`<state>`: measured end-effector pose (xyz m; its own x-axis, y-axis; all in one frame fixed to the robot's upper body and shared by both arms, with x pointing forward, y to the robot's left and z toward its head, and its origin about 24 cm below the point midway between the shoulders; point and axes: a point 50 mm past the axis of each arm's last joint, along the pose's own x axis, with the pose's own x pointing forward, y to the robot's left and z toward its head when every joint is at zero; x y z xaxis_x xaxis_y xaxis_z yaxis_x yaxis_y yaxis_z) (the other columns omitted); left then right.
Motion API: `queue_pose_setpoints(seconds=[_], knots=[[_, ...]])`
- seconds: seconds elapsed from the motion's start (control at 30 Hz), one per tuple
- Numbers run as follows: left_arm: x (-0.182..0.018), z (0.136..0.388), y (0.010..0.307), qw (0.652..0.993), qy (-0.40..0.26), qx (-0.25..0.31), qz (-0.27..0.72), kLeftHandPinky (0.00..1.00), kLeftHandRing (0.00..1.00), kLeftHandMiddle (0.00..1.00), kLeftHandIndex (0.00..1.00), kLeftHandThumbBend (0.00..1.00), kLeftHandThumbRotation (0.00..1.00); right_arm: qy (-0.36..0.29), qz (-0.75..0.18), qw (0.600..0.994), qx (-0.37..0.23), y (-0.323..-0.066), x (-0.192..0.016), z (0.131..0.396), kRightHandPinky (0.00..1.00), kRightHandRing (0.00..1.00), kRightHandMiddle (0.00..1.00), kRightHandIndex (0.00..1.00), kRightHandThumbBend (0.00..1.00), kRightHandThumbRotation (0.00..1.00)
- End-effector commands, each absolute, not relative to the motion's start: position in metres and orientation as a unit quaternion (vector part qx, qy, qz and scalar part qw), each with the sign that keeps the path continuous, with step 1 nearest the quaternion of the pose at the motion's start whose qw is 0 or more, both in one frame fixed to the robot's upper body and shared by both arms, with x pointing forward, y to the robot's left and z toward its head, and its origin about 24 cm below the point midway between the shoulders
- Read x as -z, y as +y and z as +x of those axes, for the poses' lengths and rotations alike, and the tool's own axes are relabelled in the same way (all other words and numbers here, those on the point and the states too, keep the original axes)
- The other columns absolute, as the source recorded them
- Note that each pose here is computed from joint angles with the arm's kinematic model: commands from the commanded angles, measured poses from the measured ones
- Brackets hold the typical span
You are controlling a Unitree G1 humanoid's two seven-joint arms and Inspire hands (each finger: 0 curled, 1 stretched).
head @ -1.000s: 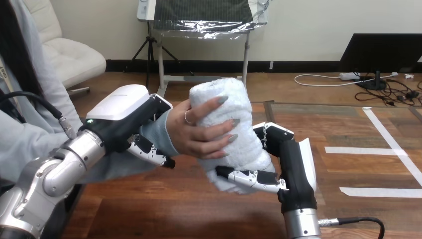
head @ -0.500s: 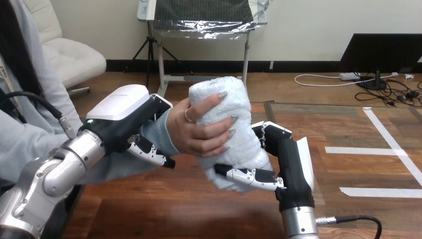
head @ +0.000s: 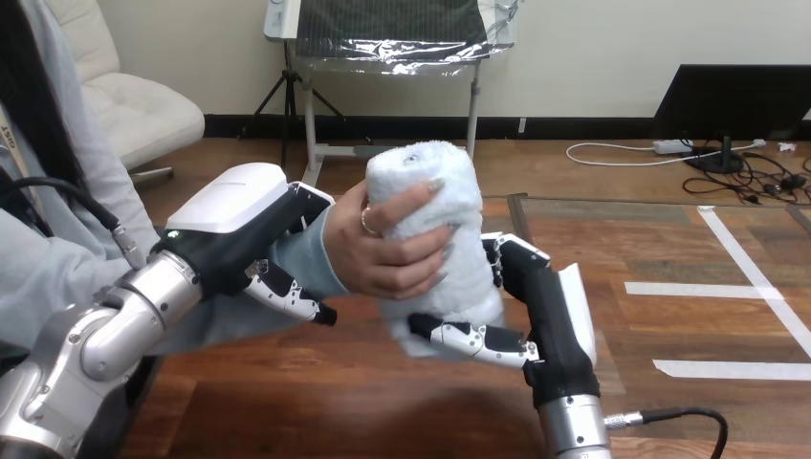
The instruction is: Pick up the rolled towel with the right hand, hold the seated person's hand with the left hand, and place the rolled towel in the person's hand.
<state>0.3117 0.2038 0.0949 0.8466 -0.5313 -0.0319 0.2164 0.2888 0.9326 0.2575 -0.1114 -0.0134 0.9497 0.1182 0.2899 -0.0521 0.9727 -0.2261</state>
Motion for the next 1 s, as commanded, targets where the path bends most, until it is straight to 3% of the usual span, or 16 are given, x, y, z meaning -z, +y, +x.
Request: queue_pose_setpoints(seconds=[0.0, 0.17, 0.47, 0.97], knots=[[-0.119, 0.313, 0.197, 0.781, -0.198, 0.217, 0.551, 0.51, 0.56, 0.61, 0.65, 0.91, 0.10, -0.190, -0.140, 0.966, -0.103, -0.100, -0.004, 0.271, 0.65, 0.70, 0.71, 0.74, 0.90, 0.05], [-0.117, 0.310, 0.199, 0.781, -0.191, 0.213, 0.556, 0.58, 0.64, 0.68, 0.73, 0.96, 0.15, -0.177, -0.144, 0.967, -0.114, -0.104, -0.002, 0.271, 0.72, 0.78, 0.79, 0.82, 0.91, 0.17], [-0.112, 0.305, 0.202, 0.792, -0.184, 0.205, 0.545, 0.73, 0.73, 0.76, 0.82, 1.00, 0.20, -0.150, -0.152, 0.969, -0.126, -0.111, 0.002, 0.271, 0.80, 0.85, 0.86, 0.88, 0.94, 0.28], [-0.101, 0.295, 0.209, 0.805, -0.161, 0.195, 0.536, 0.81, 0.83, 0.84, 0.89, 1.00, 0.31, -0.125, -0.166, 0.970, -0.128, -0.124, 0.006, 0.268, 0.81, 0.87, 0.88, 0.91, 0.93, 0.36]])
